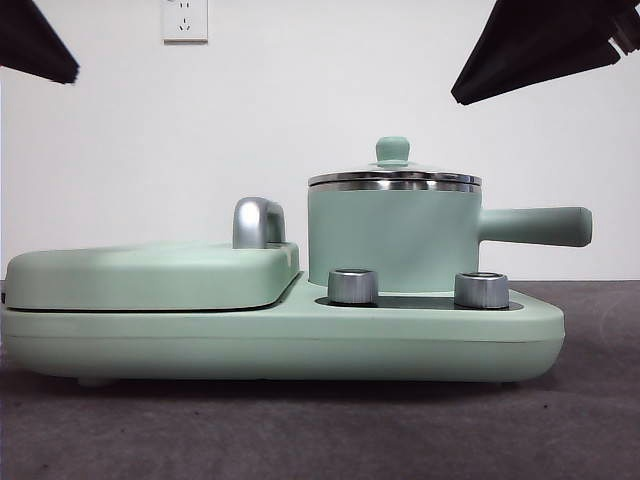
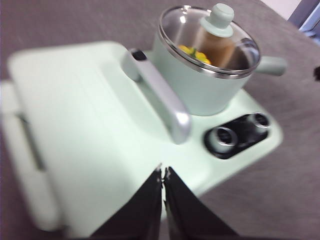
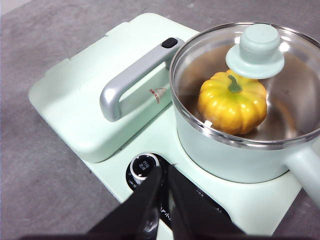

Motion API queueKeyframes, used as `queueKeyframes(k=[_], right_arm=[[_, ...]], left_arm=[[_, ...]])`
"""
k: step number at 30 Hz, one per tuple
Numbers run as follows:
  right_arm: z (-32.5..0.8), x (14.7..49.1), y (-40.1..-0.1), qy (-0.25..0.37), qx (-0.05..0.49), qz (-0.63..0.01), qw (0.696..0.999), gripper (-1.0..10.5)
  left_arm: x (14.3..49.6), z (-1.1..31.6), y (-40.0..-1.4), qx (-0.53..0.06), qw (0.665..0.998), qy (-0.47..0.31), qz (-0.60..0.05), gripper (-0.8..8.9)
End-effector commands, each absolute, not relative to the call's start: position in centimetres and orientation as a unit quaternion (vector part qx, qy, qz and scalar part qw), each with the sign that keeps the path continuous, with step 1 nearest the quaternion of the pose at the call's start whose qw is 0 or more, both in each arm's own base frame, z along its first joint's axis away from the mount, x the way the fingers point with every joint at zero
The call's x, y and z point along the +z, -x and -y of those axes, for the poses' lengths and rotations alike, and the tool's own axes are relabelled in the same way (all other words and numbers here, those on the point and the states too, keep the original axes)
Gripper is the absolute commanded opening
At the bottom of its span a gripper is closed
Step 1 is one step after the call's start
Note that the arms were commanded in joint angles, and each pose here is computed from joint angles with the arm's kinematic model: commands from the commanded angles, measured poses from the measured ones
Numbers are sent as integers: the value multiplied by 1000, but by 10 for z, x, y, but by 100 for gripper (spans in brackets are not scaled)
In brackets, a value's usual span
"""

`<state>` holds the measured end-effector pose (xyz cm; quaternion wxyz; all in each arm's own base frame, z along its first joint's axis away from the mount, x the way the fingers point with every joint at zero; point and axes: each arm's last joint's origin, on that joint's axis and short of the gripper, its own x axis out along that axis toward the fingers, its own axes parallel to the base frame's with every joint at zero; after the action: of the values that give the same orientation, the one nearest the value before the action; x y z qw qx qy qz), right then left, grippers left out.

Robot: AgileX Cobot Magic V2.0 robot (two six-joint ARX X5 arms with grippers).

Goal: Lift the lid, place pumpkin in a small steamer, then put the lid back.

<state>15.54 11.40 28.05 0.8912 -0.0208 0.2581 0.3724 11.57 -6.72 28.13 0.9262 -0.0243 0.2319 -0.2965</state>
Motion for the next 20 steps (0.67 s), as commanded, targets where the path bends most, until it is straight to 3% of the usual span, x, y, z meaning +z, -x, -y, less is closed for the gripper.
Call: queueKeyframes(k=[1, 9, 20], right_arm=[[-116, 283, -155, 18, 376, -251, 892, 21], [-116, 284, -156, 17, 377, -249, 892, 21], [-116, 284, -156, 17, 377, -249, 892, 21]], left_arm=[[271, 56, -113, -282, 940, -45, -183, 7], [212, 21, -104, -156, 982, -19, -106, 7], [160, -1, -97, -11, 999, 23, -36, 7]])
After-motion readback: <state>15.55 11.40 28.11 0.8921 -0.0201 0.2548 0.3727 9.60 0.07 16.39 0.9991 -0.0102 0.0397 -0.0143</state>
